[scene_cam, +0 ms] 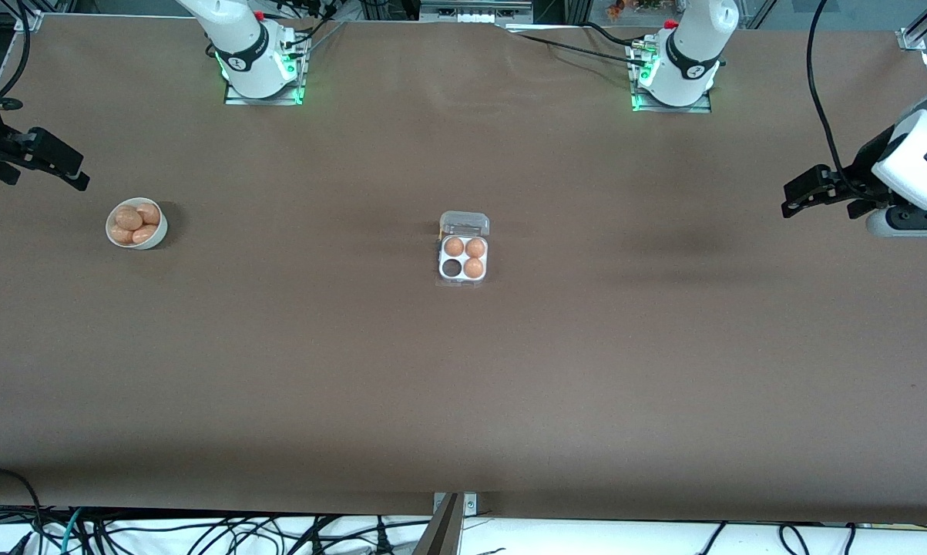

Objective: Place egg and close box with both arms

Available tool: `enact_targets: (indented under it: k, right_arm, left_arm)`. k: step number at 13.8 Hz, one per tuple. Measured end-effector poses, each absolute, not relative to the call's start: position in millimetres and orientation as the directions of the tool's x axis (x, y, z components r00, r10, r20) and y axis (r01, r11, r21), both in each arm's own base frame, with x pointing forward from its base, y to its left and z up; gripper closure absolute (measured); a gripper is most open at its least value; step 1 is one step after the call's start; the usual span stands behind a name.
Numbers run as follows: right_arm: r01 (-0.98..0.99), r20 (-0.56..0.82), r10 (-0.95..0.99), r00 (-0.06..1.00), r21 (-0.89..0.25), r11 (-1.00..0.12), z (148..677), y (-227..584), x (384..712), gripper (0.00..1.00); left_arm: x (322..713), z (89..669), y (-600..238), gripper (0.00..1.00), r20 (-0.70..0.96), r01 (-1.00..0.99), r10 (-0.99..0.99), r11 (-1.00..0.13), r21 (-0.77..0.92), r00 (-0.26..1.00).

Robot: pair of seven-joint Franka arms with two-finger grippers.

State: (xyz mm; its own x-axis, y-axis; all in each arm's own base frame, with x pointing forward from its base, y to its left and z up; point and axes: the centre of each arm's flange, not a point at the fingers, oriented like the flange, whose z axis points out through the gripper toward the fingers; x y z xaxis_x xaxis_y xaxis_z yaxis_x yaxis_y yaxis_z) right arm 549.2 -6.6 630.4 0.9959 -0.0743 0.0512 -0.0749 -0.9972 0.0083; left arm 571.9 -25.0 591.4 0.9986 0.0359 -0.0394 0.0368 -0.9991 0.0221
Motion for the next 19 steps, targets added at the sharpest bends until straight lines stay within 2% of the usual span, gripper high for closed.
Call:
enact_targets:
  k: [19]
  right_arm:
    - [-0.071, 0.038, -0.071, 0.997, 0.009, -0.997, 626.6, -5.1, 549.0, 0.00]
  left_arm:
    - [572.2, 591.5, -25.1, 0.00, -0.039, 0.037, 0.036, -0.999, 0.022, 0.999]
